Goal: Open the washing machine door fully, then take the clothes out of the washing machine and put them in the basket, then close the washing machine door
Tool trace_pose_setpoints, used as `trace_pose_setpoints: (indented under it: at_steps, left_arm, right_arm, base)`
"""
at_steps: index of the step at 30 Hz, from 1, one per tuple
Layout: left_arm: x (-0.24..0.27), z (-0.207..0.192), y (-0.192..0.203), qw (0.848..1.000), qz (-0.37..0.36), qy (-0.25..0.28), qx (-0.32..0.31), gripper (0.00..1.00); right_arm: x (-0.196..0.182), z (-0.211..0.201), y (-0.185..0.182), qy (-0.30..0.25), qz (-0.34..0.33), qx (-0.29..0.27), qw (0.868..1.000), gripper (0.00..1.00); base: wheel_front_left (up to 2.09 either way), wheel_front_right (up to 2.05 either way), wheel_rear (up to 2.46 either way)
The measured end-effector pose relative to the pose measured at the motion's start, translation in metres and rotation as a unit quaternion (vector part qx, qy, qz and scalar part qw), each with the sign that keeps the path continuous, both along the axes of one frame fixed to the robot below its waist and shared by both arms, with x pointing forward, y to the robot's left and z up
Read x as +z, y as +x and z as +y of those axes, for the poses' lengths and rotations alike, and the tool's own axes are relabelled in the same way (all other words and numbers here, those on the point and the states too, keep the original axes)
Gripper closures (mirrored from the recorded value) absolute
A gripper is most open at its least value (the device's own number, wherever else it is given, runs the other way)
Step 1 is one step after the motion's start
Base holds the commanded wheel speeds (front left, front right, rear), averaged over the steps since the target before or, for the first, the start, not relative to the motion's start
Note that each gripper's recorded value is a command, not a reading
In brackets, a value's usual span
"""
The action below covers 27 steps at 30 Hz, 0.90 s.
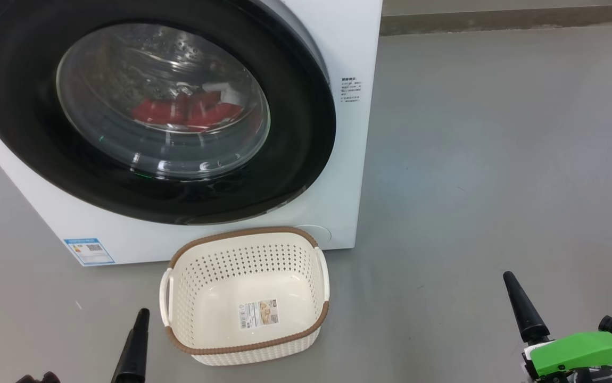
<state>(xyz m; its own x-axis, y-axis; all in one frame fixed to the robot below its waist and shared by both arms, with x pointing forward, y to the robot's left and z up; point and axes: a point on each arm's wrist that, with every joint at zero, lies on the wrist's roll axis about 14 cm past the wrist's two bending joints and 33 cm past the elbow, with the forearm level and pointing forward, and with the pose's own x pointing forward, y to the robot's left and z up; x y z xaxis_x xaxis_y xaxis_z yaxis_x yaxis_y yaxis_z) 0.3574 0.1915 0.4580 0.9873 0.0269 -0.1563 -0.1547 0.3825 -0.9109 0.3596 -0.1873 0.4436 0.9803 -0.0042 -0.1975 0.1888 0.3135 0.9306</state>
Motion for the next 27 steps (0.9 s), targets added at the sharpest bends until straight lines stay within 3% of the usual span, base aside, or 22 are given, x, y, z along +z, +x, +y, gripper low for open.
trace_pose_setpoints:
  at_steps: [14,27]
  left_arm:
    - [0.0025,0.0007,-0.0029,0.995,-0.002,0.098,-0.01,0.0]
    - [0.0058,0.0016,-0.0032,0.981,-0.004,0.191,-0.02,0.0]
  right_arm:
    - [0.0012,-0.0003,0.0005,-0.102,-0.003,0.022,0.995,0.0]
    - [0.0022,-0.0008,0.0001,-0.17,-0.009,0.032,0.985,0.0]
  base:
    - [0.0,0.0,0.0]
    - [0.0,0.0,0.0]
